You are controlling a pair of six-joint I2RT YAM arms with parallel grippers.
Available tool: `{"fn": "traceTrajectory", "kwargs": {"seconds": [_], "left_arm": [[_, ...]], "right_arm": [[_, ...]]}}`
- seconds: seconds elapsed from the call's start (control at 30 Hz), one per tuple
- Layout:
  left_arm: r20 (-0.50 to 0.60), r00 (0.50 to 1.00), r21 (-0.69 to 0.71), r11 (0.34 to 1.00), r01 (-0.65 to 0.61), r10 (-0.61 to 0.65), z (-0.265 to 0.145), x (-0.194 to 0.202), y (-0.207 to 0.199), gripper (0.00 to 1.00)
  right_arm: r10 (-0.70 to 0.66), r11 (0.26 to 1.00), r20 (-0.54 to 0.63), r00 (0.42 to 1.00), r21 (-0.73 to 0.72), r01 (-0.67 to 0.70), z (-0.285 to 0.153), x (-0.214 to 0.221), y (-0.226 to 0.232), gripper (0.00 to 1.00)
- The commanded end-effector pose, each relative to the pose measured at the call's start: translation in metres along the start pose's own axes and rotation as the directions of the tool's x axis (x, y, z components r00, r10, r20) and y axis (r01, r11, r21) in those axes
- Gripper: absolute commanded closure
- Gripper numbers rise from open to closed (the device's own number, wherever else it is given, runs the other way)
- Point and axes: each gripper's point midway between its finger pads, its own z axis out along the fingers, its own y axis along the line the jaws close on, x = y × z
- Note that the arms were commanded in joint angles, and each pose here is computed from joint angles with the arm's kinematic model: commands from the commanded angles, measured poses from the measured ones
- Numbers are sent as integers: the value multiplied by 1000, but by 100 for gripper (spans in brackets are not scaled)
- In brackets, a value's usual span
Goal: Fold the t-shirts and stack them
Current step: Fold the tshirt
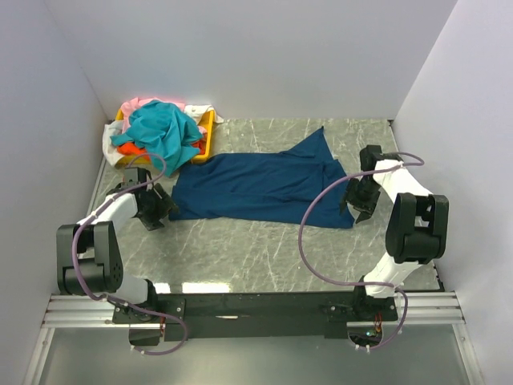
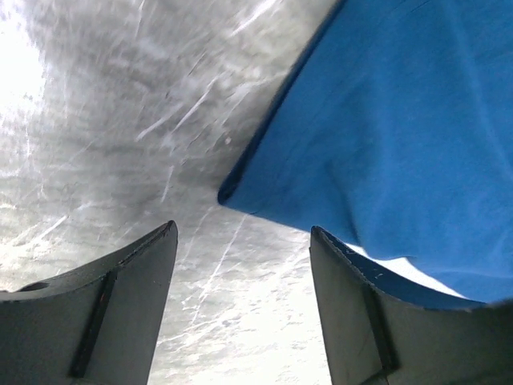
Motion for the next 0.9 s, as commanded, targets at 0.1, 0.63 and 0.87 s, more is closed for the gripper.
{"fn": "traceTrajectory", "kwargs": {"seconds": [0.1,0.63,0.87], "left_arm": [[9,1000,21,1000,-12,12,7,1,0,29],[-28,999,60,998,22,-20,19,8,-4,34],[-30,999,65,998,23,-21,22,9,-5,37]], "right_arm": [[1,999,40,999,-39,0,5,-5,1,39],[30,999,-28,999,33,-29,33,2,-14,47],[37,998,-39,999,57,-35,37,6,-19,55]]}}
